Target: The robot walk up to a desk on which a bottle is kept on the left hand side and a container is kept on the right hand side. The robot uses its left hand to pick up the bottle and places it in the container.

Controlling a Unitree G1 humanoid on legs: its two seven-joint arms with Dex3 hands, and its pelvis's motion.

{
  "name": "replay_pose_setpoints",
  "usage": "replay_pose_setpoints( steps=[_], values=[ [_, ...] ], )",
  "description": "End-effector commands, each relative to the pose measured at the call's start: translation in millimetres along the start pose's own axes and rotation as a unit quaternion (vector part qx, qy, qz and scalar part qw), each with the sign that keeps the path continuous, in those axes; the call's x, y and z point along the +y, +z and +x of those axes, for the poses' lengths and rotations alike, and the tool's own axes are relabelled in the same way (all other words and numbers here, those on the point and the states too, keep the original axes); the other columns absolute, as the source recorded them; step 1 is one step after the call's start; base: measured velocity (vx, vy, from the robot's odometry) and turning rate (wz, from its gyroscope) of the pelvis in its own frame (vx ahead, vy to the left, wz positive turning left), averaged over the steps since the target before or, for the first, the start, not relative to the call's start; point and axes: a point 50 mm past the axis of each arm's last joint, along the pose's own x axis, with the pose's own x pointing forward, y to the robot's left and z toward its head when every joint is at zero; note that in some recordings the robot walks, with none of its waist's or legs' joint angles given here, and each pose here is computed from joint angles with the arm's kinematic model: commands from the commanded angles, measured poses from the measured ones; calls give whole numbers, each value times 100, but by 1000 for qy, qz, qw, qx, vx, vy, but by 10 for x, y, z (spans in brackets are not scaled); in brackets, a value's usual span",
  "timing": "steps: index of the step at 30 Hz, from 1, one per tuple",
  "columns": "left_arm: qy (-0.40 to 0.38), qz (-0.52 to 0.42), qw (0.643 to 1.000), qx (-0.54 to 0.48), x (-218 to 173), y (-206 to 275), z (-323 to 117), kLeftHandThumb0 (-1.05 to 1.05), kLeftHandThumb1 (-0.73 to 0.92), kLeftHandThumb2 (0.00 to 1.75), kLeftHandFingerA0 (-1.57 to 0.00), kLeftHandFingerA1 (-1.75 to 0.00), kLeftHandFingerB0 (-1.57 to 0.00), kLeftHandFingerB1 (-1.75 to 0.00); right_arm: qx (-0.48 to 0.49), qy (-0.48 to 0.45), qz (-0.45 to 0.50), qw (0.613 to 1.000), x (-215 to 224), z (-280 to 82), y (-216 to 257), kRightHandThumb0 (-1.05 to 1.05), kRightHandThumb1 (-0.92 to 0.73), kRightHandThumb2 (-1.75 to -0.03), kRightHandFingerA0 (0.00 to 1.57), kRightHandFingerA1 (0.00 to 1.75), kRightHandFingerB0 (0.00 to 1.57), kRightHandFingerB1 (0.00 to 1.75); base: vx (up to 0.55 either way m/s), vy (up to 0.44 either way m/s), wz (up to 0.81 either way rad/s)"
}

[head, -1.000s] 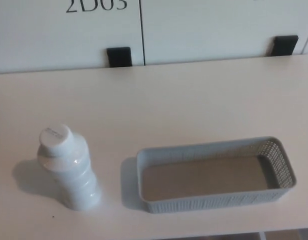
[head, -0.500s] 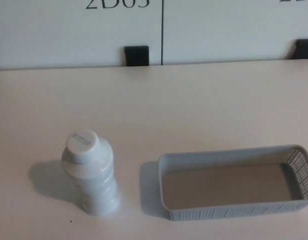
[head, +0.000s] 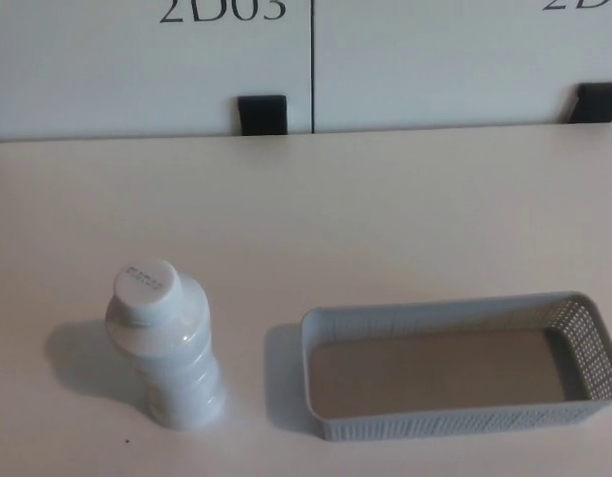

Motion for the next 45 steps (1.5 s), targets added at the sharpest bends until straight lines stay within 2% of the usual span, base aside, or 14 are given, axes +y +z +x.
replay_pose_setpoints(
  steps=[1,5,6,9,10,14,17,19,21,22,39,41,44,45],
  values=[
    [132,-178,931,-289,777,827,-604,-84,50,89,0,-5,0,-21,13,-19,-5,1000,-83,-22,-28,-92,-74,-63,15,36,15,40,0,0,0],
    [90,-79,887,-446,691,1621,-880,-90,59,90,-11,-11,0,-14,6,-14,3,1000,-68,-9,4,-92,-73,-63,16,37,15,41,0,0,0],
    [71,-46,874,-478,569,1826,-932,-84,54,89,-6,-10,0,-16,6,-12,-4,1000,-66,-8,12,-41,-31,-98,0,51,0,51,0,0,0],
    [18,8,854,-520,253,2167,-1007,-79,50,87,-5,-10,0,-18,4,-9,-10,1000,-58,-18,22,-41,-31,-99,0,51,0,51,0,0,0],
    [-6,18,847,-531,121,2276,-1002,-72,44,79,-4,-9,0,-12,3,-11,-11,1000,-58,-13,25,-91,-74,-64,15,37,15,41,0,0,0],
    [-59,112,818,-561,-465,2665,-951,-64,37,80,0,-18,0,-15,3,-12,-7,1000,-43,13,30,-92,-73,-64,13,37,13,42,0,0,0],
    [-102,124,817,-553,-837,2760,-737,-58,34,78,0,-21,0,-14,2,-10,2,1000,-46,-1,17,-41,-27,-96,1,52,0,51,0,0,0],
    [-124,122,820,-545,-997,2770,-650,-58,35,76,0,-19,0,-13,5,-10,-4,1000,-50,-1,13,-93,-56,-96,9,46,9,49,0,0,0],
    [-157,113,823,-535,-1175,2756,-551,-57,35,75,0,-16,0,-13,8,-11,-13,1000,-53,-3,15,-93,-57,-96,10,47,9,49,0,0,0],
    [-175,111,824,-527,-1297,2747,-489,-54,33,75,0,-19,0,-14,6,-11,-17,1000,-50,-9,19,-41,-30,-98,1,51,0,51,0,0,0],
    [-272,109,839,-458,-2032,2640,-211,-53,32,75,0,-22,0,-16,-12,-6,-21,1000,-17,-14,91,-41,-28,-97,0,51,0,51,0,0,0],
    [-276,111,841,-452,-2041,2603,-185,-55,33,75,0,-21,0,-15,-11,-8,-30,999,-13,-14,102,-93,-76,-64,12,35,13,42,0,0,0],
    [-281,114,840,-450,-2049,2560,-164,-56,34,75,0,-20,0,-12,-13,-5,-35,999,-17,1,123,-41,-30,-99,0,51,0,51,0,0,0],
    [-281,114,841,-448,-2052,2546,-155,-56,34,75,0,-22,0,-13,-14,-3,-30,999,-17,3,124,-92,-75,-64,9,34,10,42,0,0,0]
  ],
)
